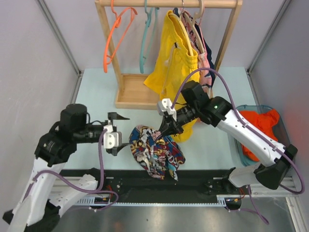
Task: Place the shorts on the hanger
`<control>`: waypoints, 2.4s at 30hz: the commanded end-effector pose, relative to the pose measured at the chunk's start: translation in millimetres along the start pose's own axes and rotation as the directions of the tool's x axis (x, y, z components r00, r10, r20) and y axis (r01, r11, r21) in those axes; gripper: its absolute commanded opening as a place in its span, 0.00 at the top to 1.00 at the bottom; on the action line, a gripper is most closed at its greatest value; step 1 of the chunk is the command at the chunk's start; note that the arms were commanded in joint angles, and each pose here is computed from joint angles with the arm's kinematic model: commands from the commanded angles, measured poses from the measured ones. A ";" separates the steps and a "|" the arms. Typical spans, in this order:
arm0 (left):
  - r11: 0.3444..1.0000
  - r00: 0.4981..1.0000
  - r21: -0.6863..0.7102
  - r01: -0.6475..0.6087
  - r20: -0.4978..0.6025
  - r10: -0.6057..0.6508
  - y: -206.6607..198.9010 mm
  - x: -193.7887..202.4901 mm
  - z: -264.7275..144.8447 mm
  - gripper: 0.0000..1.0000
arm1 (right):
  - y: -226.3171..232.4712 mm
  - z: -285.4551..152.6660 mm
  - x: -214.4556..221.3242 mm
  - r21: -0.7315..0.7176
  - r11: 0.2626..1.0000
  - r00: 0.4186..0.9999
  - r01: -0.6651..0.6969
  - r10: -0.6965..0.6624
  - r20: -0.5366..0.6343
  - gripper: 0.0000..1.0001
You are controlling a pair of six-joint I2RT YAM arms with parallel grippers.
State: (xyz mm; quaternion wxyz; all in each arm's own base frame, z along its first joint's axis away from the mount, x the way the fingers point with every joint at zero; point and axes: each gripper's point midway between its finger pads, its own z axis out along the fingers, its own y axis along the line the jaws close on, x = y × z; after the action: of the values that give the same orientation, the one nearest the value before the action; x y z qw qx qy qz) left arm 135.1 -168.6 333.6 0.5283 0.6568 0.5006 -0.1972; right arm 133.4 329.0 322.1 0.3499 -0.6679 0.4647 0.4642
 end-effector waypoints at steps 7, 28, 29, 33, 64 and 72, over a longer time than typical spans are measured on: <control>0.899 0.940 0.279 -0.337 0.053 0.336 -48.3 -11.8 31.1 0.23 | 3.9 23.4 34.9 -0.227 0.973 0.999 -0.039 0.040 -0.003 1.00; 0.687 0.774 0.390 -0.614 0.126 0.621 -72.7 -6.3 86.3 0.32 | 15.2 58.2 46.6 -0.466 0.880 0.995 -0.093 0.062 -0.081 0.99; 0.687 0.772 0.386 -0.616 0.119 0.625 -71.8 -4.8 89.4 0.30 | 17.4 59.0 47.2 -0.470 0.878 0.995 -0.092 0.058 -0.086 0.99; 0.682 0.771 0.407 -0.608 0.098 0.629 -74.7 4.3 93.0 0.28 | 28.0 64.1 46.9 -0.495 0.866 0.995 -0.075 0.035 -0.089 0.99; 0.656 0.676 -0.493 0.571 -0.171 -0.717 73.8 174.0 24.2 1.00 | -117.5 -49.3 109.5 0.303 0.827 0.854 -0.474 0.516 -0.072 0.34; 0.448 0.461 -0.576 0.684 -0.135 -0.877 30.5 230.4 12.8 1.00 | -64.0 -6.7 147.8 0.322 0.799 0.783 -0.508 0.584 -0.215 0.44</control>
State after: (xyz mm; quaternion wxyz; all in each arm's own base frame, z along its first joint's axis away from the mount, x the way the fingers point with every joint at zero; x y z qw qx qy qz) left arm 268.5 -66.0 165.6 0.3815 0.2629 0.8774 -0.1242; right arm 228.6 289.7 209.7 0.2253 -0.5213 0.7160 0.4061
